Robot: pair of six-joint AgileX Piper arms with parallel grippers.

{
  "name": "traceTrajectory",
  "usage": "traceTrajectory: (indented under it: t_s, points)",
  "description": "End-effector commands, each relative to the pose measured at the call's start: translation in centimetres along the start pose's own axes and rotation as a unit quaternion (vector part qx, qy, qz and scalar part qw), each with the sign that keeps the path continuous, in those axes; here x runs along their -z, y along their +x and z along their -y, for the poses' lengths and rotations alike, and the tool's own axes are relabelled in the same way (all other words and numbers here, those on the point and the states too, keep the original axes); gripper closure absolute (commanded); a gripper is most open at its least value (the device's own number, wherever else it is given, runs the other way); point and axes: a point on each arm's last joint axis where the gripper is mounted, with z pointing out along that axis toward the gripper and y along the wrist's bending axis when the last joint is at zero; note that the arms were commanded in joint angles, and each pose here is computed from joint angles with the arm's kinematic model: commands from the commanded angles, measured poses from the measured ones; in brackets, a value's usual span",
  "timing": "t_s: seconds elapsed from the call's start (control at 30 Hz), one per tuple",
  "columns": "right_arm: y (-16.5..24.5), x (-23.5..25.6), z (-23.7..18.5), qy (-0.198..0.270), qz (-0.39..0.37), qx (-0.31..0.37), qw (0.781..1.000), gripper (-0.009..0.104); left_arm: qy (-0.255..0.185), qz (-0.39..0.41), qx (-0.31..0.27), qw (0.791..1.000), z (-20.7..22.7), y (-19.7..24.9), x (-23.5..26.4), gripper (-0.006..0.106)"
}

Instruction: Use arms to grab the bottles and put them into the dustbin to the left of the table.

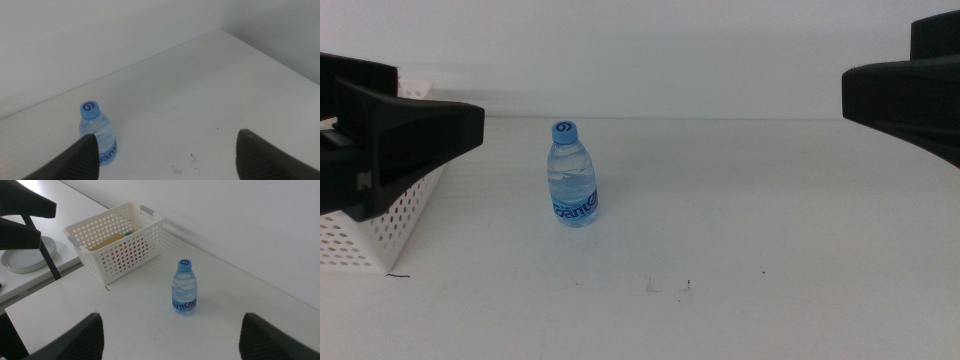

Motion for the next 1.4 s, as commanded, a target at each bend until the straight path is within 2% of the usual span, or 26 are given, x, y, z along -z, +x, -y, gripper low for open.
traceTrajectory:
  t_s: [0.0, 0.1, 0.2, 0.3, 0.67, 0.8, 1.03, 1.37]
  points:
    - [-0.4, 0.3, 0.2, 0.008, 0.012, 0.004, 1.000, 0.013, 0.001, 0.005, 0.002, 1.000, 0.1, 0.0, 0.0, 0.007]
    - [-0.5, 0.3, 0.2, 0.009, 0.016, 0.004, 1.000, 0.013, -0.037, -0.016, -0.032, 0.999, -0.8, 0.6, -0.6, 0.007]
    - [-0.5, 0.3, 0.2, 0.009, 0.017, 0.004, 1.000, 0.013, -0.055, 0.019, -0.047, 0.997, -1.0, 1.1, -1.8, 0.007]
    - [-0.5, 0.3, 0.1, 0.005, 0.018, 0.000, 1.000, 0.013, -0.052, 0.080, -0.020, 0.995, -0.7, 1.9, -3.5, 0.007]
    - [-0.5, 0.3, 0.2, 0.008, 0.017, 0.003, 1.000, 0.013, -0.085, 0.104, 0.020, 0.991, -1.6, 9.0, -7.0, 0.007]
    - [-0.5, 0.3, 0.2, 0.008, 0.017, 0.003, 1.000, 0.013, -0.072, 0.138, 0.043, 0.987, -1.6, 12.2, -7.6, 0.007]
    - [-0.5, 0.3, 0.2, 0.008, 0.017, 0.003, 1.000, 0.013, -0.069, 0.087, 0.055, 0.992, -1.5, 17.1, -8.2, 0.007]
    - [-0.5, 0.3, 0.2, 0.008, 0.017, 0.003, 1.000, 0.013, -0.114, 0.062, 0.056, 0.990, -2.7, 18.3, -8.1, 0.007]
